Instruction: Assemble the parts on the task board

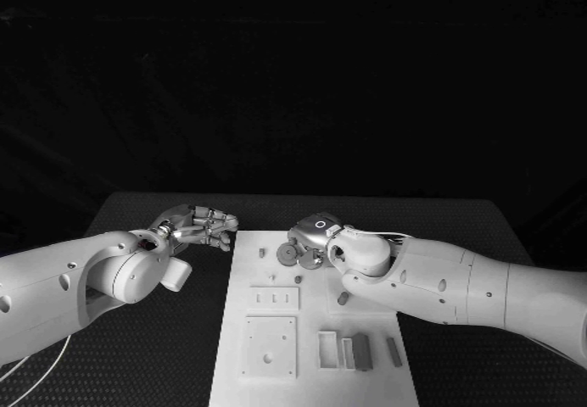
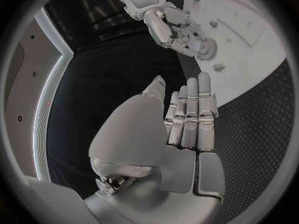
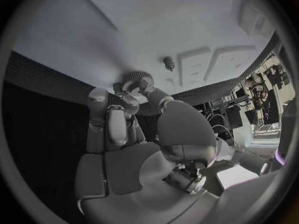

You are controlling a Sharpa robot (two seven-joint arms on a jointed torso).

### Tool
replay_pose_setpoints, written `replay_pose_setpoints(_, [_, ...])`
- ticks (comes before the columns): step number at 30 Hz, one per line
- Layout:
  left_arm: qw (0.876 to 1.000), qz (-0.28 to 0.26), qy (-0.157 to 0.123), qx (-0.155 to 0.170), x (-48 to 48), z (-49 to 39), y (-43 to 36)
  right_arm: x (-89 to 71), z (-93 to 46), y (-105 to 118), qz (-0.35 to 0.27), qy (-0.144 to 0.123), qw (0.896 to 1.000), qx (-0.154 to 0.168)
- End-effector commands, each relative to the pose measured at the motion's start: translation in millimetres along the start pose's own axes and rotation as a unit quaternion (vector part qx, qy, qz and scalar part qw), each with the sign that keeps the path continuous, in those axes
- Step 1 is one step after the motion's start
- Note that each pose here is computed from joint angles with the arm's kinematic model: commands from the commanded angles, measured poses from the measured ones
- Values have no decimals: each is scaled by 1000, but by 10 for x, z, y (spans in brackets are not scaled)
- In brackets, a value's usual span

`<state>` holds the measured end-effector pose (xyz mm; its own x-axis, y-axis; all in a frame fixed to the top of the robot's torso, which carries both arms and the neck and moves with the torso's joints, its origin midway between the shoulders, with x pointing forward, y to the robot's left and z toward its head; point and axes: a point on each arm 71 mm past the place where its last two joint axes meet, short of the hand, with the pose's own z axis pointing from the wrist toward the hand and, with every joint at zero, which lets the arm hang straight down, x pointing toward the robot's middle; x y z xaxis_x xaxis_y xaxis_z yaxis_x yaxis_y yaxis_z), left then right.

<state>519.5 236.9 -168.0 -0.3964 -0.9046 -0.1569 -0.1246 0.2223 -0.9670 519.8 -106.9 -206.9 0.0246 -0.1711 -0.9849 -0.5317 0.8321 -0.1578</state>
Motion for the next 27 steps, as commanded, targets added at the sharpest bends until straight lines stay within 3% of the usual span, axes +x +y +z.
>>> replay_pose_setpoints(1, [1000,1,6,2,16,0,-11,55,-6,-13,9,23,1000,-4])
replay_pose_setpoints(27, [1000,1,4,1,6,-2,-7,85,-38,-74,23,36,999,3])
